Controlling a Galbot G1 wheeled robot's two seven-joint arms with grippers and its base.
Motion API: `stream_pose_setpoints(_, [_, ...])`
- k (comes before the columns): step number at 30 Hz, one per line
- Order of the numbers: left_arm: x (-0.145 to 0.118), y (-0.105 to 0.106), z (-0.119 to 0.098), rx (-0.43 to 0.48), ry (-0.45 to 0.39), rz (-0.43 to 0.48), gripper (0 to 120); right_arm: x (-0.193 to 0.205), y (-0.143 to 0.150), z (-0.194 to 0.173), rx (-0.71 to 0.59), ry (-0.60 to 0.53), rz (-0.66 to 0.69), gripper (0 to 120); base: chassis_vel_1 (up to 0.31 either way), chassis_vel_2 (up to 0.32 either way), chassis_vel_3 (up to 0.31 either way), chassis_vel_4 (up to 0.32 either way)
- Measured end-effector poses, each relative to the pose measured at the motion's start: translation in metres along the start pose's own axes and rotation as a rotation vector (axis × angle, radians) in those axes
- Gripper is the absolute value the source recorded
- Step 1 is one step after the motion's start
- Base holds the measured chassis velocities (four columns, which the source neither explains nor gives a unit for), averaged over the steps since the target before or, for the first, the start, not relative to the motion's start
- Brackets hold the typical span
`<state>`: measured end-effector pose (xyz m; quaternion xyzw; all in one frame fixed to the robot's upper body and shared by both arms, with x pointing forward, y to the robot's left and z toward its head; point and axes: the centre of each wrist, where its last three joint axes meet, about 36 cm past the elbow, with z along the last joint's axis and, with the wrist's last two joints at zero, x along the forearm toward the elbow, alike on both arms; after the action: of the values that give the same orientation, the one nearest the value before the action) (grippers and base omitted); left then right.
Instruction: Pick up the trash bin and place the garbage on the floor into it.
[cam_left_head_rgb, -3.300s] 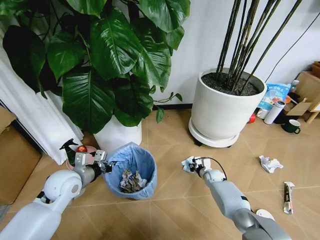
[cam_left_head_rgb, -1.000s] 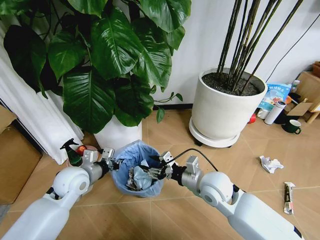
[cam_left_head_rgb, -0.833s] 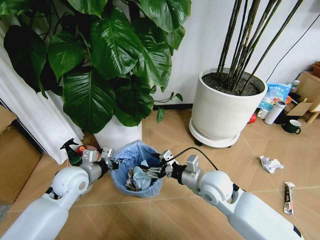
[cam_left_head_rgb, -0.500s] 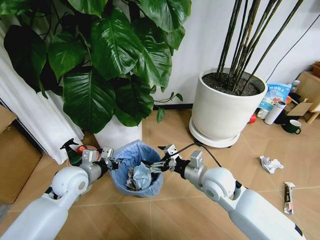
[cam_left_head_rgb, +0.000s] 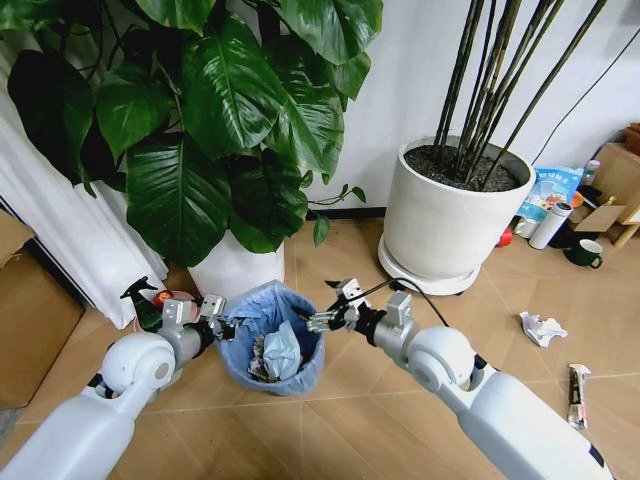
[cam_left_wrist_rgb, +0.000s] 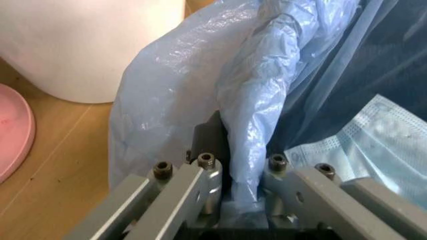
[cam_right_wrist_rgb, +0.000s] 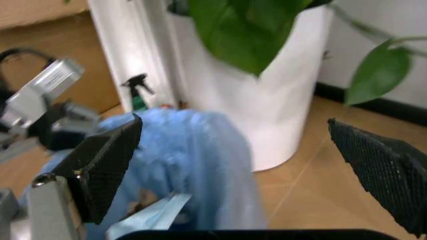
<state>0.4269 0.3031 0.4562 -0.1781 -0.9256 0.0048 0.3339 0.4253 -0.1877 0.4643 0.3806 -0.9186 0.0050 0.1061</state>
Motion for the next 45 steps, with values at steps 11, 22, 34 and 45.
stream_pose_setpoints(11, [0.001, -0.001, 0.006, 0.011, 0.002, -0.006, 2, 0.014, -0.022, -0.002, 0.008, -0.061, 0.174, 100, 0.000, 0.000, 0.000, 0.000])
stream_pose_setpoints(22, [0.005, 0.000, 0.007, 0.014, -0.005, -0.015, 2, 0.046, -0.053, 0.007, -0.044, -0.081, 0.383, 100, 0.000, 0.000, 0.000, 0.000])
stream_pose_setpoints(34, [0.005, -0.002, 0.009, 0.014, -0.009, -0.006, 2, 0.055, -0.054, 0.019, -0.077, -0.073, 0.425, 100, -0.086, -0.091, 0.098, 0.095])
stream_pose_setpoints(45, [0.005, -0.002, 0.009, 0.012, -0.010, -0.002, 2, 0.055, -0.052, 0.025, -0.090, -0.063, 0.432, 100, -0.155, -0.140, 0.146, 0.149])
